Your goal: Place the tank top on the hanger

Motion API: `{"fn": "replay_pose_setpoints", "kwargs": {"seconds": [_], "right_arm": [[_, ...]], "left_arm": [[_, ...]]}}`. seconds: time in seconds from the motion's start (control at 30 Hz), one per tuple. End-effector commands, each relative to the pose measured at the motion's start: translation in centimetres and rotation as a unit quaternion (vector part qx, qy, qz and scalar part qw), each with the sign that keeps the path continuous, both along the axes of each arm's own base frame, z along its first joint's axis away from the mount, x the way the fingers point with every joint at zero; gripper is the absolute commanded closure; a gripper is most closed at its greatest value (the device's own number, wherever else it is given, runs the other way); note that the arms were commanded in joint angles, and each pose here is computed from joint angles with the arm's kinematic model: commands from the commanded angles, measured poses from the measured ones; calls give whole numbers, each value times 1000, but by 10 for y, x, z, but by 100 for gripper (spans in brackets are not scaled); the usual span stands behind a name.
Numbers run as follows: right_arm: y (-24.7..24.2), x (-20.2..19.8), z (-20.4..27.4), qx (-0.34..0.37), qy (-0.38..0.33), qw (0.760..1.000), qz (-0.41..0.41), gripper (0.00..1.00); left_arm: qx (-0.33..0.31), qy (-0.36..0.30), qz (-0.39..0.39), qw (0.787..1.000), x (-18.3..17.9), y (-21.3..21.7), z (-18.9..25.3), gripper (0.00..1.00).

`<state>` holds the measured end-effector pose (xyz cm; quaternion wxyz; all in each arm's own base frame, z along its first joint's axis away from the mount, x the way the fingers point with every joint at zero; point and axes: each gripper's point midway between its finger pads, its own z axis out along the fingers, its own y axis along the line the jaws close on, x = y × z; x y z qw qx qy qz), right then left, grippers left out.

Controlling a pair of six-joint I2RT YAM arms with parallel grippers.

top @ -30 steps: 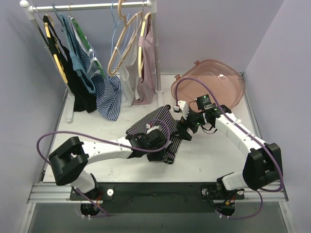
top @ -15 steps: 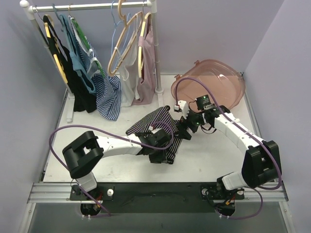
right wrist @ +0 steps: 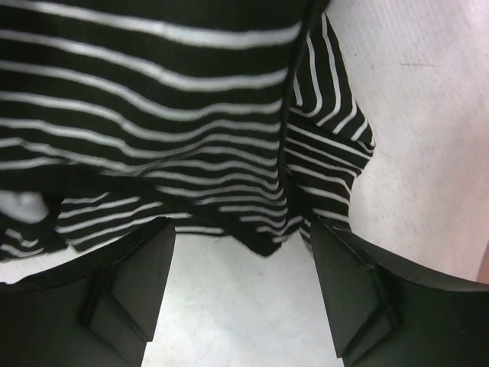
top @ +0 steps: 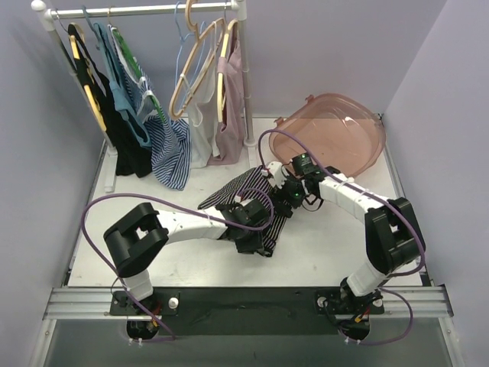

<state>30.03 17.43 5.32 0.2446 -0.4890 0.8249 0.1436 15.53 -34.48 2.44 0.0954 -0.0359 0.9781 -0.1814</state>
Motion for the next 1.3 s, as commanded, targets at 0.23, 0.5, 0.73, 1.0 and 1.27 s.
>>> {"fn": "replay_pose_setpoints", "kwargs": {"seconds": [0.23,0.5,0.73,1.0,1.27], "right_arm": [[-5,44,-6,-43,-41,995,-77,75],[-7,70,54,-2,-86,987,-135,100],[-2,19,135,32,-36,998,-44,100],[-12,-10,241,60,-126,990,-11,100],[-29,-38,386,112,-319,941,-26,100]], "left_arm": [[-13,-20,8,1000,9,6,1,78],[-49,-63,27,996,22,26,33,89],[-110,-119,19,987,32,45,86,96],[-175,-224,-36,958,27,62,189,100],[-293,-385,-157,861,2,67,369,100]]}}
